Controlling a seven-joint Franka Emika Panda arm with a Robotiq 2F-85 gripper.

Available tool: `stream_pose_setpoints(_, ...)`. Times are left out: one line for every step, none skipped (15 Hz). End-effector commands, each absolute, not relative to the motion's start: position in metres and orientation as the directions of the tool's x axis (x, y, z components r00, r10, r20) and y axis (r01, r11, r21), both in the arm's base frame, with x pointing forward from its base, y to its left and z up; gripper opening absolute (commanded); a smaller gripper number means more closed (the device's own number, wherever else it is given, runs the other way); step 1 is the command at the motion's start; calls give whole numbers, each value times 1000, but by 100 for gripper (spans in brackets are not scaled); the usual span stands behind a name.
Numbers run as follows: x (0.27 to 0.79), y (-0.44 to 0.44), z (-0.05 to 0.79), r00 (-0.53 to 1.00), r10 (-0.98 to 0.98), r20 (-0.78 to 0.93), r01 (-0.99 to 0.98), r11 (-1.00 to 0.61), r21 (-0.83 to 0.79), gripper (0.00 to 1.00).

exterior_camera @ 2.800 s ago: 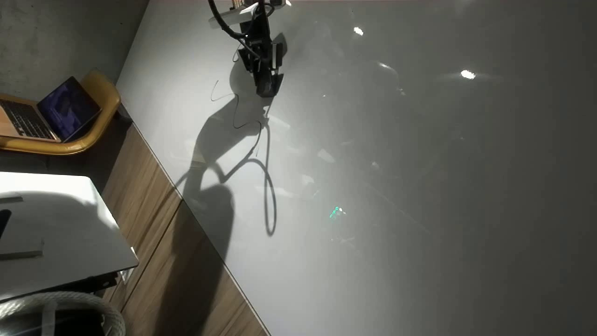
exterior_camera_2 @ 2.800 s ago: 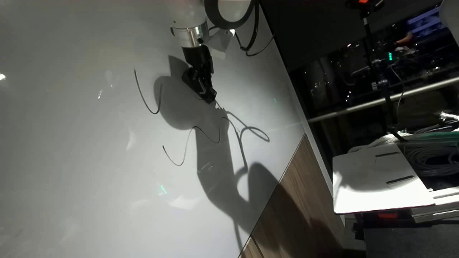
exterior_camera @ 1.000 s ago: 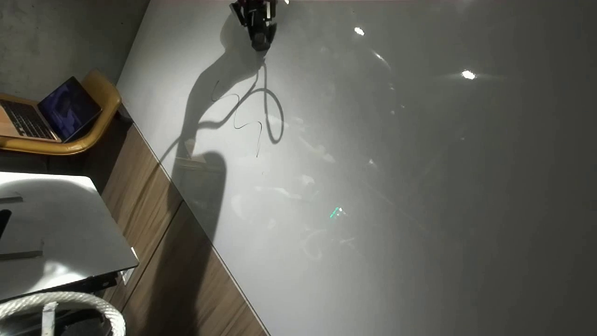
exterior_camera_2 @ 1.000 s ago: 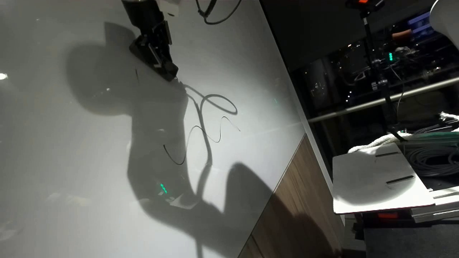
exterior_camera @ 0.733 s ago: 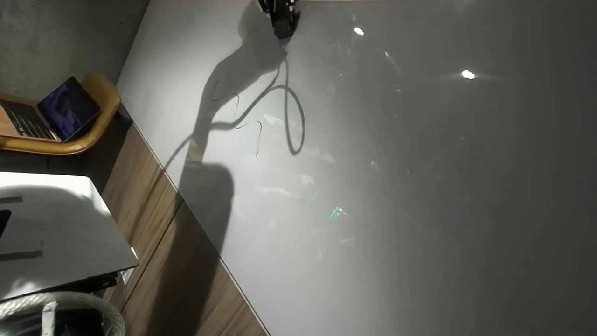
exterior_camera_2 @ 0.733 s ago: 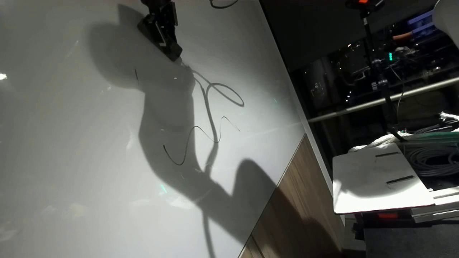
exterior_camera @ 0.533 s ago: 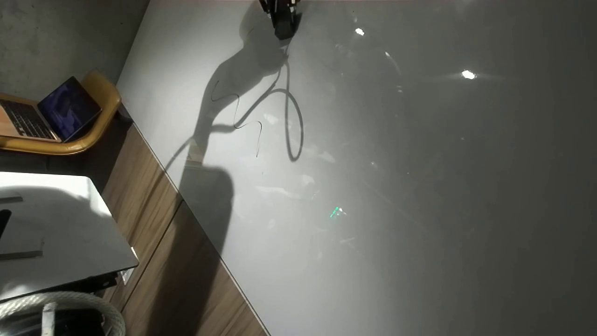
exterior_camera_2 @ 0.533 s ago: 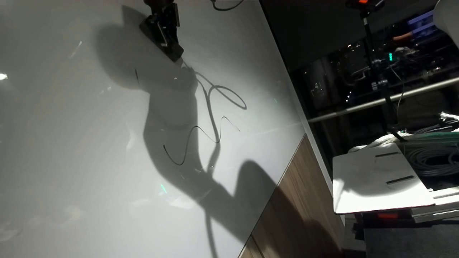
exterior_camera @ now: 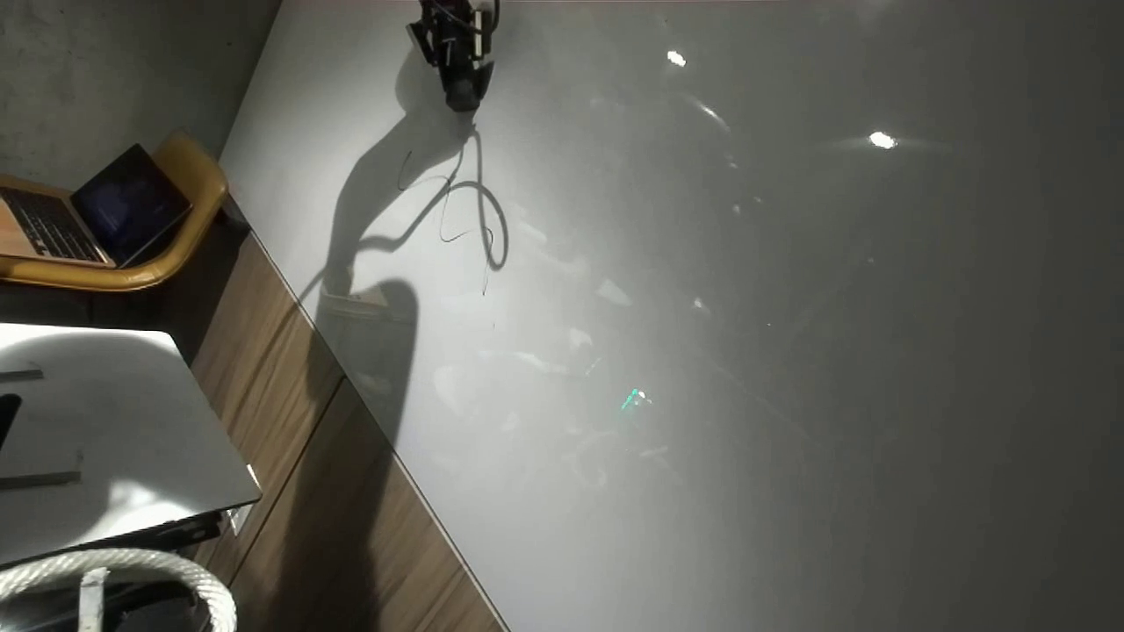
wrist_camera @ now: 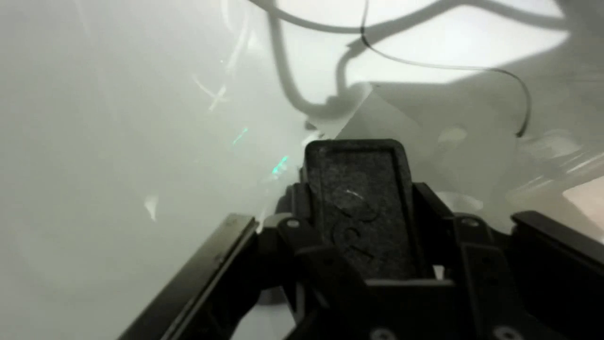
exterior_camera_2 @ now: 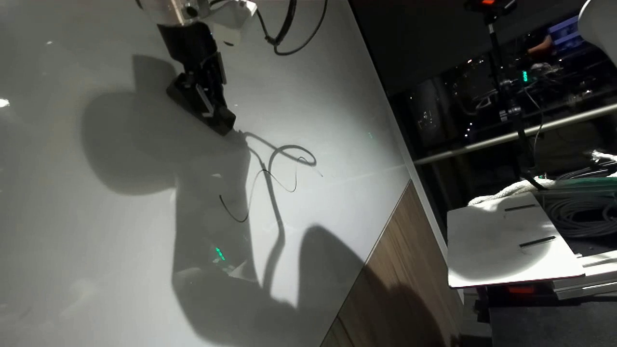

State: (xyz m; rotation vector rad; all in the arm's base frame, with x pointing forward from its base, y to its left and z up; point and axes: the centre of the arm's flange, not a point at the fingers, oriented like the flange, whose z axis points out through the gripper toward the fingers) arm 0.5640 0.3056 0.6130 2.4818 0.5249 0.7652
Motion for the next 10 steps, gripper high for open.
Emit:
stream_pose_setpoints(623, 370, 591, 727, 558, 401, 277, -772, 572, 29)
stream_pose_setpoints(626, 375, 587, 729, 565, 386, 284, -763, 580, 29)
stream_pose_setpoints(628, 378, 585, 735, 566, 373, 286, -758, 587, 29)
stream_pose_setpoints(630, 378, 584, 743, 564, 362, 284, -754, 592, 29)
stream_pose_setpoints(631, 377, 587, 750, 558, 354, 279, -753, 596, 29)
stream_pose_setpoints(631, 374, 588, 758, 552, 346, 274, -752, 600, 29)
stream_pose_setpoints(630, 370, 590, 765, 548, 339, 270, -751, 603, 29)
stream_pose_setpoints(629, 366, 591, 769, 546, 332, 268, -747, 608, 29)
stream_pose_setpoints(626, 361, 596, 772, 547, 323, 264, -739, 619, 29)
stream_pose_setpoints(625, 356, 602, 775, 547, 318, 262, -735, 625, 29)
